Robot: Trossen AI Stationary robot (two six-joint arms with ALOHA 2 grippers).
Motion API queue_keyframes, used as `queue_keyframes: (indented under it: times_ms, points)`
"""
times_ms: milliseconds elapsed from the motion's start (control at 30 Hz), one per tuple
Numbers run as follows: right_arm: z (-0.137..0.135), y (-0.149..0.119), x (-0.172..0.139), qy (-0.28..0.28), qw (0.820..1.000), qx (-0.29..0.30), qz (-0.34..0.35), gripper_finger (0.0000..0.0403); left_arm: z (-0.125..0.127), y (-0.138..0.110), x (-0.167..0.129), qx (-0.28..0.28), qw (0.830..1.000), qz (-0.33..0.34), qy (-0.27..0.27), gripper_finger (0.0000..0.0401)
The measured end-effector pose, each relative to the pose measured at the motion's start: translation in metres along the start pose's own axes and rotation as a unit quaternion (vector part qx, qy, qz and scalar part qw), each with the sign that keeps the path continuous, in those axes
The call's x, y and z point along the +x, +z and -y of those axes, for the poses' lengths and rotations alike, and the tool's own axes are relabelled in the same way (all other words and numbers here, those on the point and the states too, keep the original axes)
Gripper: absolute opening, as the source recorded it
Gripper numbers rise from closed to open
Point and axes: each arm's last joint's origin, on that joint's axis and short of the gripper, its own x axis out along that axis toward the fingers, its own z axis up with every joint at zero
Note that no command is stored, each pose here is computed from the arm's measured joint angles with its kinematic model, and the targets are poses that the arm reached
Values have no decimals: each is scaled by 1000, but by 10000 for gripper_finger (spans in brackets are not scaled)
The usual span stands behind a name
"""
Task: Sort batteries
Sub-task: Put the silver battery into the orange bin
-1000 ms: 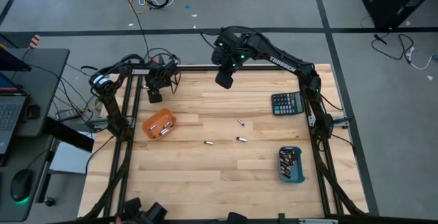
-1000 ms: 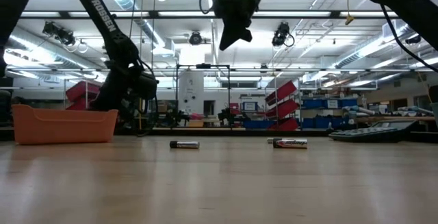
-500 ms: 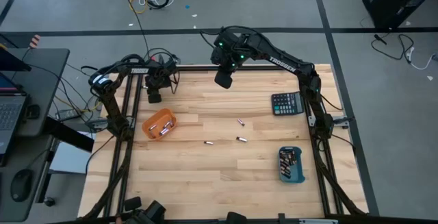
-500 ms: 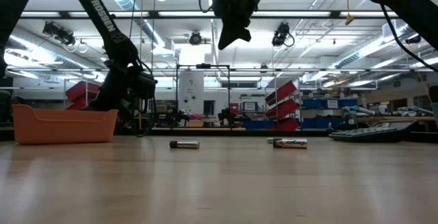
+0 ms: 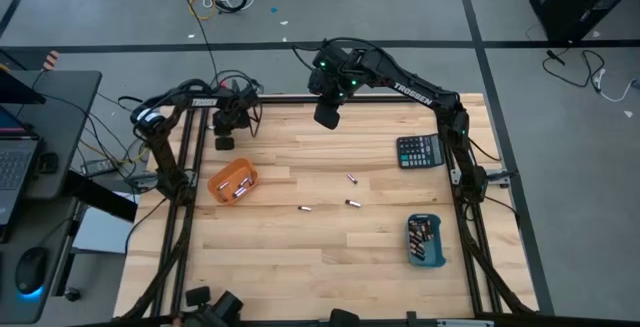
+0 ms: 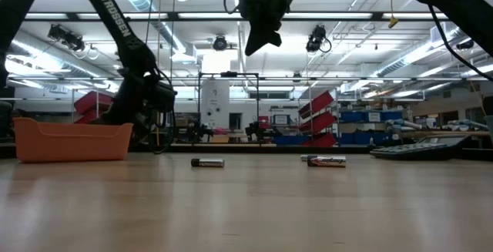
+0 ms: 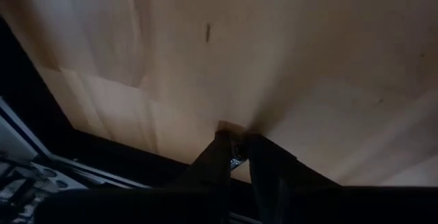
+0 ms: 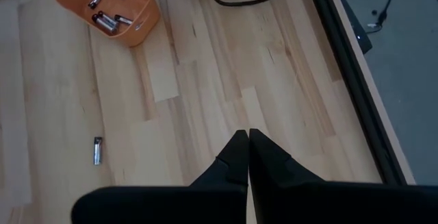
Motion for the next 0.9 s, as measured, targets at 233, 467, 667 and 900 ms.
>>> queue_keyframes:
  times_ms: [233,467,667,900]
  points:
    - [0,0,0,0,1000,-2,-1,1,-12,12,-24,-21,995,73,-59,12]
    - [0,0,0,0,1000,-2,-2,1,-6,19,-36,-3,986,122,-115,1]
    - [0,0,0,0,1000,-5,-2,1,-5,18,-42,-31,990,91,-99,1]
    - [2,0,0,-4,1000,4,2,1,-38,24,-81,-119,981,141,-53,1]
